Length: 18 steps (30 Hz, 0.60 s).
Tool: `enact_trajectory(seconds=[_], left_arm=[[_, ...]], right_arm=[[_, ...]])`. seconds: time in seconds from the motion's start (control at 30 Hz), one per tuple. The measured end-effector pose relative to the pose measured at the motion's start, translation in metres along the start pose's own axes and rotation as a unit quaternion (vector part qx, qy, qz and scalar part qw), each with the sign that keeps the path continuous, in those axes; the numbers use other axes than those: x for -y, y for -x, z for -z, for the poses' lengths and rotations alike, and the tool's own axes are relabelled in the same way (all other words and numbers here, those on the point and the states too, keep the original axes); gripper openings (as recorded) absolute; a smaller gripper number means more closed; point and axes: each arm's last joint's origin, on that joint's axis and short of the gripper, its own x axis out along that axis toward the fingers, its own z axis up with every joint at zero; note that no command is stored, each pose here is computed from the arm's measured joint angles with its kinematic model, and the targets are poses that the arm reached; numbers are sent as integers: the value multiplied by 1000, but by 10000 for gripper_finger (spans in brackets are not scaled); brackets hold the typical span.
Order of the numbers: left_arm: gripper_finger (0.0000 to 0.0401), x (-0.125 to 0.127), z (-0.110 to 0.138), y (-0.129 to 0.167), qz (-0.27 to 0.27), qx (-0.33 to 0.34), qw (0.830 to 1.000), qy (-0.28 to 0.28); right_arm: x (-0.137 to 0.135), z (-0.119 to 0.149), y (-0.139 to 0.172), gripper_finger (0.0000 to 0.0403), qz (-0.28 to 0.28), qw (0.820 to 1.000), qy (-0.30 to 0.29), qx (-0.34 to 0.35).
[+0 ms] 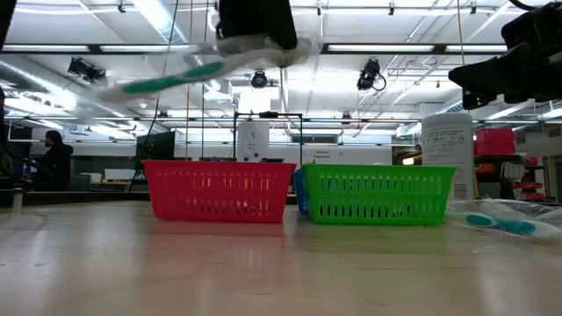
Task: Pick & Place Travel size toiletries
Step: Put the green toothbrush into the blue bin
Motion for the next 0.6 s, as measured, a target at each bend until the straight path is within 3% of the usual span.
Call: enact_trajectory(seconds=[0.23,0.6], left_arm=[[100,-33,-19,-2,-24,15,1000,8],[100,-88,-52,-1,-27,63,995,68]], right_arm=[[0,0,0,40,0,1000,0,0],[0,0,0,40,0,1000,0,0]])
